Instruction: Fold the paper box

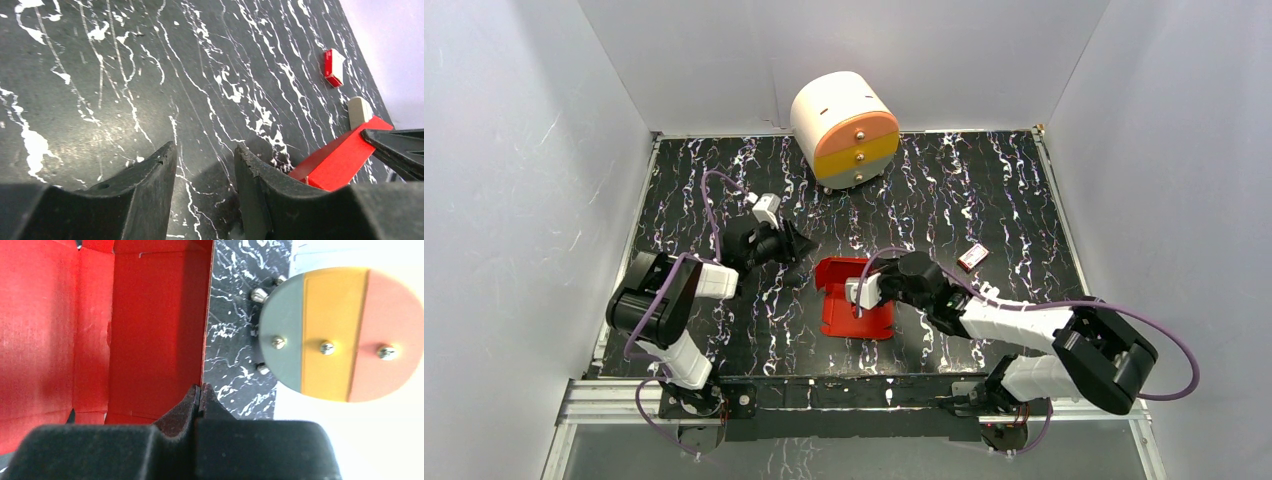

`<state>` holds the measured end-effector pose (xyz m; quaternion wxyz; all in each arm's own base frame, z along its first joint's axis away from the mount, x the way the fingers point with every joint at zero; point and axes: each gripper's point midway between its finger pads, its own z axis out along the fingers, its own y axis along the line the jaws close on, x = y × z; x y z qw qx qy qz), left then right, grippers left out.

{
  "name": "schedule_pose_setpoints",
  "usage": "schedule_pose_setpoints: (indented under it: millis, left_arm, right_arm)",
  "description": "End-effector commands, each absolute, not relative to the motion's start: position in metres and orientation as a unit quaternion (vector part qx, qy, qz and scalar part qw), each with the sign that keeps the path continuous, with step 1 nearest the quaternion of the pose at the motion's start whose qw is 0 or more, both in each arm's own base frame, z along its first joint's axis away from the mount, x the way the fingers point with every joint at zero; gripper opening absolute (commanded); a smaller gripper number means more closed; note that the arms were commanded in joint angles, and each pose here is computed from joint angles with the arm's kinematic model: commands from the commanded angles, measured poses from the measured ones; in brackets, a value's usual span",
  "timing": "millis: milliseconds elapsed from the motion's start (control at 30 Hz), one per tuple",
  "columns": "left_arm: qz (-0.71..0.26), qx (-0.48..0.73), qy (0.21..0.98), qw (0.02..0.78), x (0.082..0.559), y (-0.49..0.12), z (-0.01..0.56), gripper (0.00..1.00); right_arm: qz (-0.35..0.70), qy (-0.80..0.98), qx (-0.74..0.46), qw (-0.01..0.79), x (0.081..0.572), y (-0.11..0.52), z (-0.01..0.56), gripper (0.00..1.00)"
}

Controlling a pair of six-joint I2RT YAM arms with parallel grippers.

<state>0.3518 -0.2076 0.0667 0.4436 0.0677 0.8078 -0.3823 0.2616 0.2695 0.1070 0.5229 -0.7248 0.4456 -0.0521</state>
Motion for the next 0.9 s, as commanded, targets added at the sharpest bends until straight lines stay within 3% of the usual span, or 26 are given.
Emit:
schedule_pose_setpoints:
  millis: [0, 467, 867]
  left_arm:
    - [-0.423, 0.094, 0.79, 0.434, 0.337, -0.217, 0.073, 0.43]
    - [-0.422, 0.085, 0.806, 0.405, 0.294, -0.217, 0.054, 0.39]
    - [-0.421, 0.127, 0.79, 0.426, 0.275, -0.22, 0.066, 0.38]
  right_arm:
    - [-0.124, 0.385, -0.711, 0.575, 0.269, 0.277, 0.137, 0.0]
    - [-0.226, 0.316, -0.713, 0.583, 0.25, 0.28, 0.124, 0.0]
    - [-0.245, 0.294, -0.732, 0.564, 0.23, 0.286, 0.106, 0.0]
